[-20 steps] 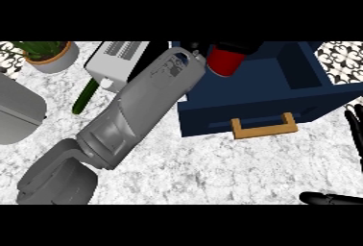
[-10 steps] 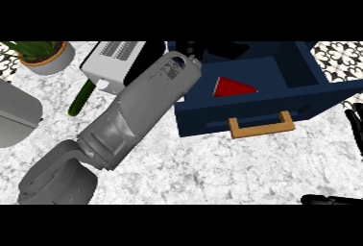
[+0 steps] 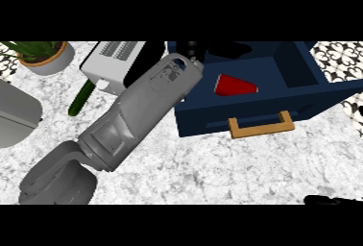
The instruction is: Pick up the can, place it into the drawer and close the drawer
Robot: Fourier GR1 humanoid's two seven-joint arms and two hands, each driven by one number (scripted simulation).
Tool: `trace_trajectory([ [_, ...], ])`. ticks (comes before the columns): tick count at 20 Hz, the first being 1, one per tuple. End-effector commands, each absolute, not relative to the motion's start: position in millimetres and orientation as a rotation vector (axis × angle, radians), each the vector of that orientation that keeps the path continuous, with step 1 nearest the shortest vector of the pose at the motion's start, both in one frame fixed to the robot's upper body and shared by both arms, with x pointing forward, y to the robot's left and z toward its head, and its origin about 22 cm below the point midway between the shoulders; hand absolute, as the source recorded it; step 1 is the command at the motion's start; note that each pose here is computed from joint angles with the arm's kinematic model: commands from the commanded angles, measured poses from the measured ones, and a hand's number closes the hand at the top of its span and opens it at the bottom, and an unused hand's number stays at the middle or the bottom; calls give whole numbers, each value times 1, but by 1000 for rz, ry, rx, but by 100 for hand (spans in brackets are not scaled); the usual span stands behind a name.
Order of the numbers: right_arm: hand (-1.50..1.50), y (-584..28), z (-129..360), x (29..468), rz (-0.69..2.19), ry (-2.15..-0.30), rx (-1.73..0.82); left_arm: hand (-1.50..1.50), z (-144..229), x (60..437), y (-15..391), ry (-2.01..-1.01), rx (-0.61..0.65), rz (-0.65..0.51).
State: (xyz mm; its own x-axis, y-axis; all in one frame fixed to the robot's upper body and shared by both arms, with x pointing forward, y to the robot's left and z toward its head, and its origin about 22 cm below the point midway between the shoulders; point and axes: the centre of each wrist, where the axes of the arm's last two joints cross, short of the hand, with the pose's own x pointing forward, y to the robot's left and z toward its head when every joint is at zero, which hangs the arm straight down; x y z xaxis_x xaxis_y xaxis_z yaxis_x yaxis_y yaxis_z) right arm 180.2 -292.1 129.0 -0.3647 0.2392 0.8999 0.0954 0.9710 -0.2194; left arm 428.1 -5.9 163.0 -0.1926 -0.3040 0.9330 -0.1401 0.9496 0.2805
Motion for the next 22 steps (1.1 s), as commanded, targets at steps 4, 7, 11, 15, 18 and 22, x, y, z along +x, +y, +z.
trace_trajectory([
  [4, -150, -283, 152, 174, 371, -2035, -397, -150, 163, 425, -8, -1760, 273, -88],
  [7, -150, -281, 150, 177, 454, -2026, -441, -150, 174, 426, -12, -1775, 239, -63],
  [11, -150, -277, 149, 193, 528, -2017, -579, -150, 174, 420, -16, -1803, 201, -56],
  [15, -150, -276, 146, 198, 693, -1957, -716, -150, 186, 426, -16, -1820, 231, -39],
  [18, -150, -253, 141, 209, 801, -1917, -790, -150, 184, 426, -15, -1814, 250, -33],
  [22, -150, -249, 129, 231, 905, -1836, -882, -150, 196, 419, -26, -1805, 221, -63],
])
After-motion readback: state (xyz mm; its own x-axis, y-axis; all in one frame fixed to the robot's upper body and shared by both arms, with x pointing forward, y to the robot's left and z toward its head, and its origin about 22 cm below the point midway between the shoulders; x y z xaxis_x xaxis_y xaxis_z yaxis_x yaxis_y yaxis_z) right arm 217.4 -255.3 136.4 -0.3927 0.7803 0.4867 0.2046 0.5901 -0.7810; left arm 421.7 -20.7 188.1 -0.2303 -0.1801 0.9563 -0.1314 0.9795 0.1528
